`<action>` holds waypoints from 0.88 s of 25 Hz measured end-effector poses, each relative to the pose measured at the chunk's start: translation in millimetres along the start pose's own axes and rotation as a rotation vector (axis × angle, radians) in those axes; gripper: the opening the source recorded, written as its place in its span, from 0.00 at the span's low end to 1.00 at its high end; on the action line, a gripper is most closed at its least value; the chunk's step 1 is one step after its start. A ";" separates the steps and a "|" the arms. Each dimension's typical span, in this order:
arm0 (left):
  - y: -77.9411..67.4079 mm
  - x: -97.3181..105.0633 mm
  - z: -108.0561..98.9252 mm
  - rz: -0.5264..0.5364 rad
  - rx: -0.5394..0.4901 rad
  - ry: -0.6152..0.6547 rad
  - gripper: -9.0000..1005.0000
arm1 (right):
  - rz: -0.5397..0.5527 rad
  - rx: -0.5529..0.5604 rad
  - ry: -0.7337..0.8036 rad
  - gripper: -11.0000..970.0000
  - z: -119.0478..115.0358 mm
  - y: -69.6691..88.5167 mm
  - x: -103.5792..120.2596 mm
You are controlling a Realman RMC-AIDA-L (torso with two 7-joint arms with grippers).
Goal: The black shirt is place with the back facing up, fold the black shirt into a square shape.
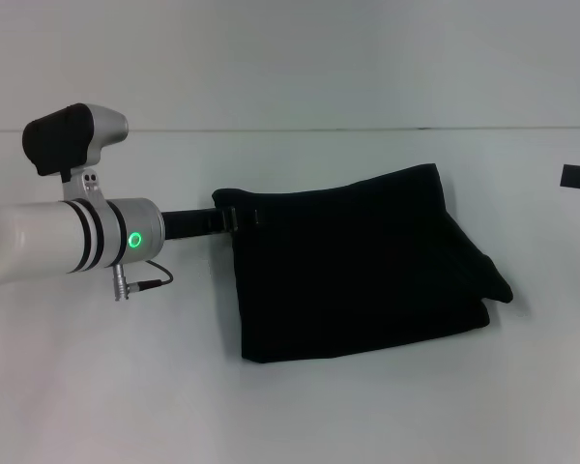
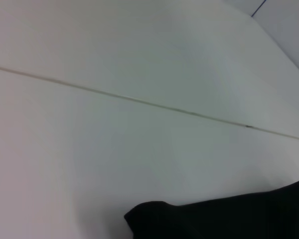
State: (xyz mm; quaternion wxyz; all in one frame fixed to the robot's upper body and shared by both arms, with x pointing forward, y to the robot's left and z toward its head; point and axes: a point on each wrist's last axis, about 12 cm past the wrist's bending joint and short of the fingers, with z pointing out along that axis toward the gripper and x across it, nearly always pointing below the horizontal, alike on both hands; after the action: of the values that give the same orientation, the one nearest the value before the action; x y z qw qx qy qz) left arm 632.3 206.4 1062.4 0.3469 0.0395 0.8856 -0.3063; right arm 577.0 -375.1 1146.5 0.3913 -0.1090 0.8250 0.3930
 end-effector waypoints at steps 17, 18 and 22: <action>-13.9 -29.7 1.9 0.030 0.027 -0.013 0.04 | -0.017 -0.004 -0.010 0.92 2.7 0.4 3.0; -15.4 -33.8 1.7 0.036 0.030 -0.015 0.02 | -0.018 -0.004 -0.010 0.92 3.2 0.5 3.2; -23.1 -46.2 2.1 0.060 0.050 -0.016 0.05 | -0.023 0.001 -0.014 0.92 6.1 0.4 3.3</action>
State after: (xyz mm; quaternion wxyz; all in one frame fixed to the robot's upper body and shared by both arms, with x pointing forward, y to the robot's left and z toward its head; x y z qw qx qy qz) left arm 662.0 193.2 1102.6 0.3620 0.0720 0.8733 -0.3180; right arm 577.9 -370.0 1141.9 0.4016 -0.1154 0.8210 0.3890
